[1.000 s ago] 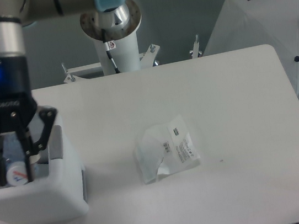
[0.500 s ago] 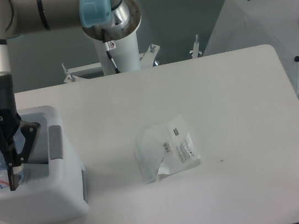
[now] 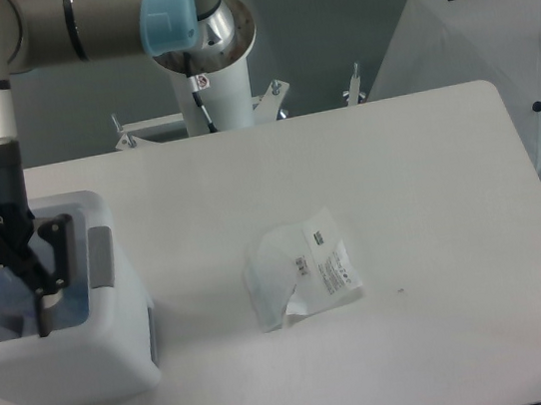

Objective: Place the trash in the trash can
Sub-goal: 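Open the gripper to release the bottle into the bin, then move the gripper back over the white printed packet and lower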

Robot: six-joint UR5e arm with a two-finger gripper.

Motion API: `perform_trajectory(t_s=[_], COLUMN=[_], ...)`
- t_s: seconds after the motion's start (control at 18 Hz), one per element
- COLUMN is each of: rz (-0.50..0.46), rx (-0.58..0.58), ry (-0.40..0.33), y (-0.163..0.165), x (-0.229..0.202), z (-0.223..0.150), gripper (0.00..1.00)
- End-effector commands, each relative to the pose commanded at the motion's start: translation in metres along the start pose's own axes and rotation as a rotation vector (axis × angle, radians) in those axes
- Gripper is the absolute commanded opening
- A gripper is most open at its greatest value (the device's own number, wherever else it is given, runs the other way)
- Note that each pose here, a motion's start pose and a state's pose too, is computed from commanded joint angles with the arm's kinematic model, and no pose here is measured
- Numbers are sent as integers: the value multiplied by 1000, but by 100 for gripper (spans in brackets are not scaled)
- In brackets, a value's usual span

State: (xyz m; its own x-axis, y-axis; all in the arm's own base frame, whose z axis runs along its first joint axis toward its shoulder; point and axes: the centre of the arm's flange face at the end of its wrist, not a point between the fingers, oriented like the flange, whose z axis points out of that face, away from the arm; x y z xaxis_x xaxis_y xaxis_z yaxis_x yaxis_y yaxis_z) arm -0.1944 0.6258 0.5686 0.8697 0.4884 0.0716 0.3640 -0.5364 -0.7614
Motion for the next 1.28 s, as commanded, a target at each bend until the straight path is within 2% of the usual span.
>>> perform_trajectory(t_s=[0.22, 0.5, 0.61, 0.72, 0.83, 1.0, 1.11, 1.28], rz=[-79, -141, -112, -38, 12, 68, 130, 179], rx=[-77, -171, -244, -327, -379, -466, -588, -655], ry=[-98, -186, -198, -190, -176, -184, -225, -215], y=[29, 70, 99, 130, 148, 177, 224, 249], x=[-85, -172, -197, -216, -226, -234, -237, -230], z=[21, 45, 65, 92, 112, 141, 164, 188], gripper=[100, 99, 100, 99, 99, 99, 99, 99])
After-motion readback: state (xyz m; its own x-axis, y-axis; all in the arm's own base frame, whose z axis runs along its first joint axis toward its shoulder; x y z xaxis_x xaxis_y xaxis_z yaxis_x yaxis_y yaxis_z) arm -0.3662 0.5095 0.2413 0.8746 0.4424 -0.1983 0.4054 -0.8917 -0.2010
